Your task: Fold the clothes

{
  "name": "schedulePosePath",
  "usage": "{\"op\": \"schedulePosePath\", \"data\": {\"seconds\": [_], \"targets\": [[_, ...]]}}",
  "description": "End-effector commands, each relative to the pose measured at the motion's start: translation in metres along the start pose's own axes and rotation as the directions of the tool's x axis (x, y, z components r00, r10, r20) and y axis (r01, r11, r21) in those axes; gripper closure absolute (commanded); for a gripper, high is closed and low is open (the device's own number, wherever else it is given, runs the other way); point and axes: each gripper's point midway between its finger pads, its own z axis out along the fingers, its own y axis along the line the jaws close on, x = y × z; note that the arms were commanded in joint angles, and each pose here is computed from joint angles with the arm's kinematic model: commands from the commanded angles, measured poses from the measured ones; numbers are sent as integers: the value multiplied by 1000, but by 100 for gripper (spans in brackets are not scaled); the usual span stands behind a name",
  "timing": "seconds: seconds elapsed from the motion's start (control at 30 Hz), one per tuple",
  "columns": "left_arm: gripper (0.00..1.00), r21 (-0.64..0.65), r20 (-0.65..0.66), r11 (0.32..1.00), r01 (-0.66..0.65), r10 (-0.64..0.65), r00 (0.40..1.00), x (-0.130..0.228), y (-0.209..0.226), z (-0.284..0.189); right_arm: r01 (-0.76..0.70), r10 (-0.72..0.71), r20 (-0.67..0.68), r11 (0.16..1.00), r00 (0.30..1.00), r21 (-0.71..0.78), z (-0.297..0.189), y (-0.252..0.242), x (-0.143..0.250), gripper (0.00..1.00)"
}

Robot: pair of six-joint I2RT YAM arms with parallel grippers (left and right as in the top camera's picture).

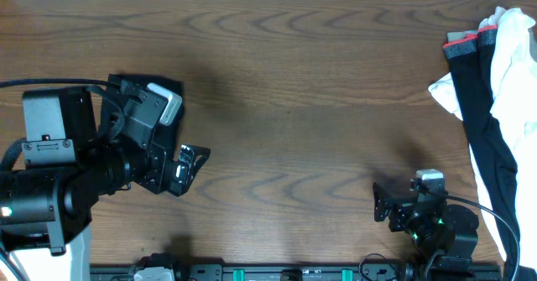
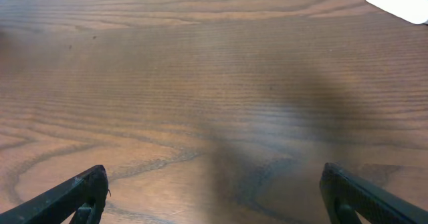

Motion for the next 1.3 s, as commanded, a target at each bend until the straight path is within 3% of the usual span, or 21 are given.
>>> {"op": "schedulePosePath", "data": {"seconds": [0.0,0.6,0.7,0.97,1.27], "targets": [[2,-5,6,1000,-22,22,1000,-2,-1,-2,-2,2,3,1000,1000,-11,1,2,1,1],[2,5,10,999,-43,43,999,-1,-7,-3,-2,2,3,1000,1000,-11,1,2,1,1],[2,-73,12,995,-66,67,998,3,-1,-10,-2,2,3,1000,1000,-11,1,2,1,1],[2,-231,185,956,-179,224,957,0,3,-23,-2,2,3,1000,1000,-11,1,2,1,1],[2,-342,355,914,-218,340,871,37,19,21,-2,2,3,1000,1000,-11,1,2,1,1]]}}
